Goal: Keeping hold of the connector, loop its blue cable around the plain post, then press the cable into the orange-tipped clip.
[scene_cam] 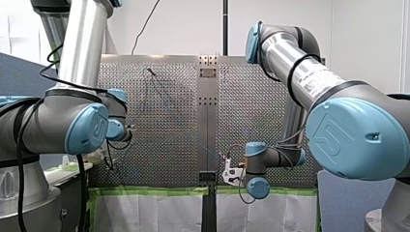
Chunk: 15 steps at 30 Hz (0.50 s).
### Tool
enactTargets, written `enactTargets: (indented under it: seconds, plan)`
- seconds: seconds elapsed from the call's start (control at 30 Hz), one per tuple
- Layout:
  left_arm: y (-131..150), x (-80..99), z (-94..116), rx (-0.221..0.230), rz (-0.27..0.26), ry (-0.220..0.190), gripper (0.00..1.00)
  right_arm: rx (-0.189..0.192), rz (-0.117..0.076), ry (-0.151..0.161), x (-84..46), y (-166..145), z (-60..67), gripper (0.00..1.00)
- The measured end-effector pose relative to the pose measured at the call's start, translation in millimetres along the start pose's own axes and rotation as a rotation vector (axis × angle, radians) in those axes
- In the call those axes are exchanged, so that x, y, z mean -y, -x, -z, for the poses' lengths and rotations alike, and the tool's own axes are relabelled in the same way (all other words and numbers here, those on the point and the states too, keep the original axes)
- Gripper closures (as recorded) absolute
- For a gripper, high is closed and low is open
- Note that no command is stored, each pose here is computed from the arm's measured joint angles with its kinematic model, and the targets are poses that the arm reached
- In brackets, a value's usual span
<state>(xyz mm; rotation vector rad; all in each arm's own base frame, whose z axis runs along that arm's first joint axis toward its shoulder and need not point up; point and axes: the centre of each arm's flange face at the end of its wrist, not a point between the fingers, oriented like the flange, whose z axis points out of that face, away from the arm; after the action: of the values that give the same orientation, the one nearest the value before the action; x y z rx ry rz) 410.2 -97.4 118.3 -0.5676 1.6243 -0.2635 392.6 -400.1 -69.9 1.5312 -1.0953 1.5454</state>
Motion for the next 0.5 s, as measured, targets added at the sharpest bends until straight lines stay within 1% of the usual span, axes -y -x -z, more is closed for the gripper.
enactTargets:
  seconds: [0.13,0.3,0.43,0.5]
  plan:
    - [-0.3,8.4,4.9,-0.014,0.035,-0.046,0.0,0.002,0.0,0.0,0.0,0.2,0.1,1.0]
    - [6.9,21.0,13.9,-0.025,0.086,-0.108,0.0,-0.002,0.001,-0.002,1.1,0.0,0.2,1.0]
    - [17.4,30.7,16.6,-0.021,0.124,-0.157,0.0,-0.006,0.001,-0.003,1.6,-0.4,-0.1,1.0]
    - [24.8,33.6,15.4,-0.007,0.142,-0.178,0.0,-0.007,0.001,-0.004,1.7,-0.6,-0.3,1.0]
